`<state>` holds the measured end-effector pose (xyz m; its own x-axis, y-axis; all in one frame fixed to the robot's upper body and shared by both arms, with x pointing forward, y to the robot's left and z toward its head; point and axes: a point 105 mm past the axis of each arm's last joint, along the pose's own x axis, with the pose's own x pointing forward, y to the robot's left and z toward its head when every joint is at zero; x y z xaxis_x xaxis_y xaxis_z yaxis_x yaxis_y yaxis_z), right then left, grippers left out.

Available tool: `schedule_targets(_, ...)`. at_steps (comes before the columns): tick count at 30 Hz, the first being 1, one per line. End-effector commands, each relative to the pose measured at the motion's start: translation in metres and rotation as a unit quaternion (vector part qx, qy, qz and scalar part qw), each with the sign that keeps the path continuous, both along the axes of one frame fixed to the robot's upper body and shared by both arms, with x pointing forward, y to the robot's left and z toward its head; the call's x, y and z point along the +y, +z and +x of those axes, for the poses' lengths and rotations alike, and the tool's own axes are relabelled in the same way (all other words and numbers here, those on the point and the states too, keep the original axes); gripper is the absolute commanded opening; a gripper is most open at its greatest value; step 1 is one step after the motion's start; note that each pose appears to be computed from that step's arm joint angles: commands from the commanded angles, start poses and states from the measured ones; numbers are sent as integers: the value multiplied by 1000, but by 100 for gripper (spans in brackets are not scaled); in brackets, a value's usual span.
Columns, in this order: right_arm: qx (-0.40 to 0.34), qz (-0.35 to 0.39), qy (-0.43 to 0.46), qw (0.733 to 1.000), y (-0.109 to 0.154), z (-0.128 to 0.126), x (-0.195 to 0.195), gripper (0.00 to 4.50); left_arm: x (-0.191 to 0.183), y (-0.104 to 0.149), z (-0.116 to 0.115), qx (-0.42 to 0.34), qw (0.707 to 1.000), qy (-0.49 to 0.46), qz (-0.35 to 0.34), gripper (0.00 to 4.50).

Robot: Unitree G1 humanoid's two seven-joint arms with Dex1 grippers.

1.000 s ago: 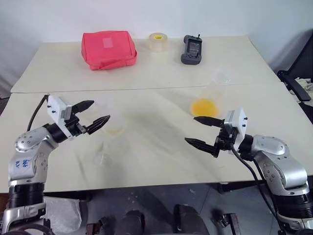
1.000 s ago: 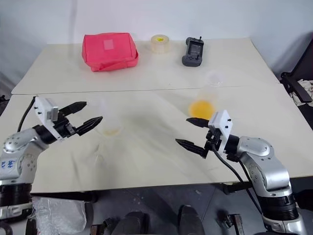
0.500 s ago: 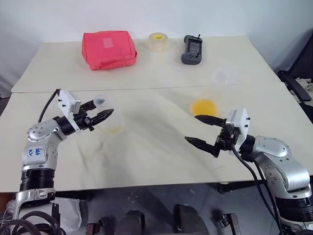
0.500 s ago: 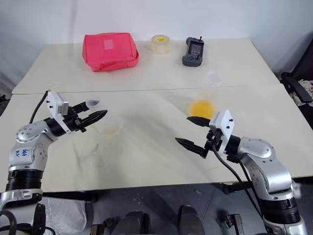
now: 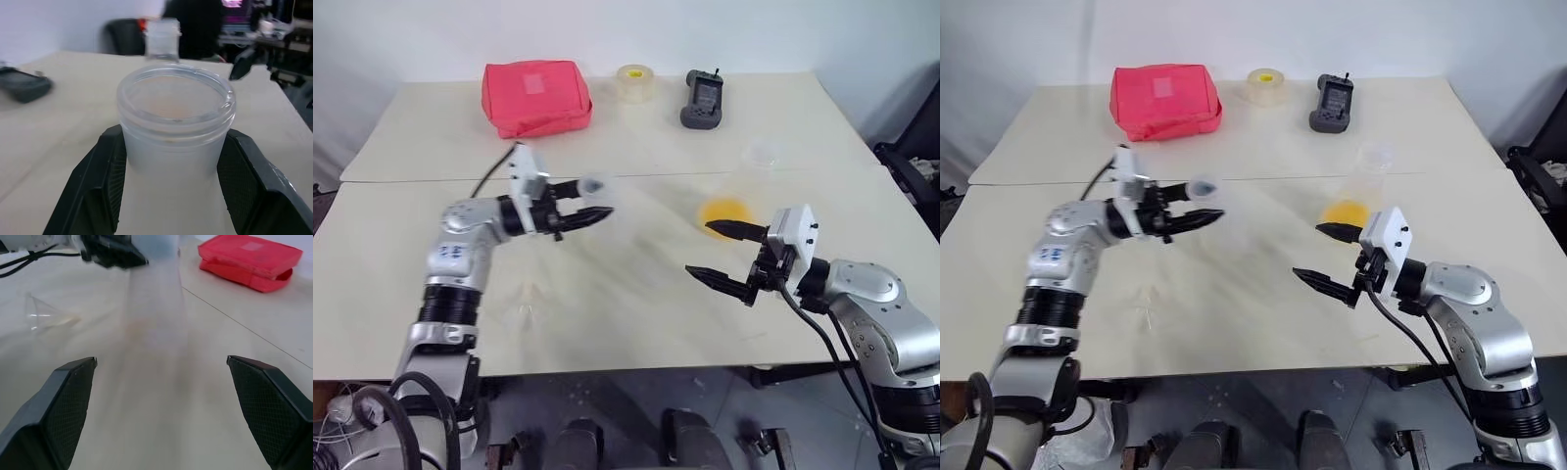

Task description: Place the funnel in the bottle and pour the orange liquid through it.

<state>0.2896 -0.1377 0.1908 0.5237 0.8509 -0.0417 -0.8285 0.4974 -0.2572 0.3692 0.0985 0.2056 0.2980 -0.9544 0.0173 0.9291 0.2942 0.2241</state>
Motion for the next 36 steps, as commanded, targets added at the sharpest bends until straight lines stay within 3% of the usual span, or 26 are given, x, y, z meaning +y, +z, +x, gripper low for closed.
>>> schedule_targets(1,-23,-5,-13,1000,5,-6,-2,450,-9,4,2,-24,1000,-13,9,230)
schedule_targets(7,-22,2,-34,999,1,-14,-6,450,-14,-2,5,-22,999,-23,21,230)
schedule_targets(14,-24,5,-45,999,0,-15,-8,450,-11,-4,5,-2,1000,-22,20,448)
schedule_targets(21,-26,4,-48,999,2,-13,-10,450,5,0,2,12,1000,-13,24,448)
schedule_targets(28,-15,9,-25,1000,4,-16,-8,450,60,19,-4,3,997,61,39,448)
schedule_targets(36,2,-4,28,1000,-1,-16,1,450,131,7,-52,27,982,173,66,448)
